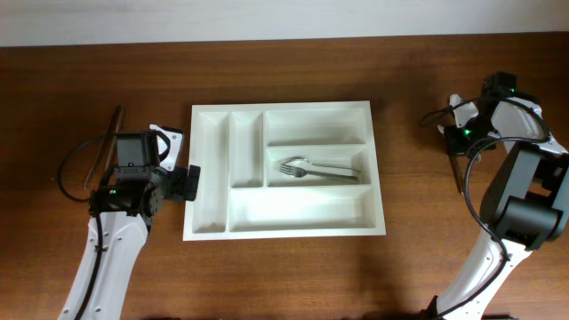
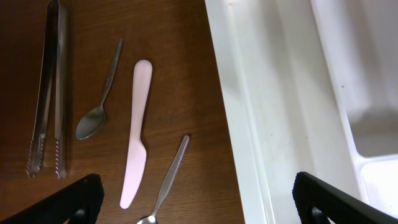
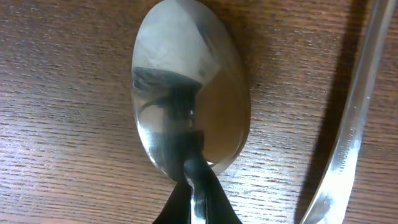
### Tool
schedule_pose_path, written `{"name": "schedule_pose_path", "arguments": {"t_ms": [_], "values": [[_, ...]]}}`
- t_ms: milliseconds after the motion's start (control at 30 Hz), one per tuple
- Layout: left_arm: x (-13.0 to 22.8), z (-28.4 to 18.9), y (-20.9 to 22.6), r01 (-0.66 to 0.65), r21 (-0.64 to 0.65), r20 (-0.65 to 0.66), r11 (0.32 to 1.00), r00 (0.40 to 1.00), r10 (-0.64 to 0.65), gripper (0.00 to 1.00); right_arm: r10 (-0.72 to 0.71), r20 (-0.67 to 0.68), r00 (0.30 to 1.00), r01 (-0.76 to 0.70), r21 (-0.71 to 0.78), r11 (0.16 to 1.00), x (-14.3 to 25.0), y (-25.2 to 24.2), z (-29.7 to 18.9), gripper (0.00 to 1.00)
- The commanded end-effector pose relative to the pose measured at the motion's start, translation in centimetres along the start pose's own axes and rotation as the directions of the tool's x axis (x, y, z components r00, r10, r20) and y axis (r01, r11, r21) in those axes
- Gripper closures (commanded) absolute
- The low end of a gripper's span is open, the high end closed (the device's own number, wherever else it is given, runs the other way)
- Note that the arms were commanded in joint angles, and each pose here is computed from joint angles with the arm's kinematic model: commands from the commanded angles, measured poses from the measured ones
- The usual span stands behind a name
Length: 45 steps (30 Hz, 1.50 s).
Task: Pack container
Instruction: 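Move the right gripper to the long serving spoon and grasp it, then carry the serving spoon into the upper-right compartment and release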
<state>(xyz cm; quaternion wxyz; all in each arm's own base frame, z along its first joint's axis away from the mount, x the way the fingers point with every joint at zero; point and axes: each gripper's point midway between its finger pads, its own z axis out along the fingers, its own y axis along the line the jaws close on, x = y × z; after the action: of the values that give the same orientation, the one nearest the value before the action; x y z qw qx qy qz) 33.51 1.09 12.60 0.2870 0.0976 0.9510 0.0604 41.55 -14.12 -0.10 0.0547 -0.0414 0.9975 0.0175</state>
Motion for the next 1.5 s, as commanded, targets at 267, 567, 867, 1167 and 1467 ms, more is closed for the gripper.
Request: {"name": "schedule_pose_path", "arguments": {"t_ms": [267,567,867,1167,1467], "values": [[-0.4,-0.1,0.4,-0.010,-0.008,0.007,1.000,1.000,0.010,0.01,-0.024,0.241,0.970,0.045,-0.083,0.996,-6.7,5.0,-13.8,0.96],[-0.4,-0.1,0.4,-0.010,-0.008,0.007,1.000,1.000,0.010,0.01,-0.520,0.374,0.768,0.553,0.023,0.833,-9.4,20.6,-21.1,0.96],[-0.4,-0.1,0.4,-0.010,-0.008,0.007,1.000,1.000,0.010,0.01,-0.942,0.206,0.266,0.954,0.083,0.288,-8.5,29.1,-13.2,0.96],[-0.4,-0.1,0.4,-0.010,-0.008,0.007,1.000,1.000,0.010,0.01,-0.976,0.213,0.050,0.991,0.114,0.075,-10.3,31.4,-8.3,0.96],[-0.4,-0.1,0.4,-0.010,-0.008,0.007,1.000,1.000,0.010,0.01,-0.941,0.336,0.043,0.998,0.036,0.058,-9.1,34.6,-7.1,0.96]]}}
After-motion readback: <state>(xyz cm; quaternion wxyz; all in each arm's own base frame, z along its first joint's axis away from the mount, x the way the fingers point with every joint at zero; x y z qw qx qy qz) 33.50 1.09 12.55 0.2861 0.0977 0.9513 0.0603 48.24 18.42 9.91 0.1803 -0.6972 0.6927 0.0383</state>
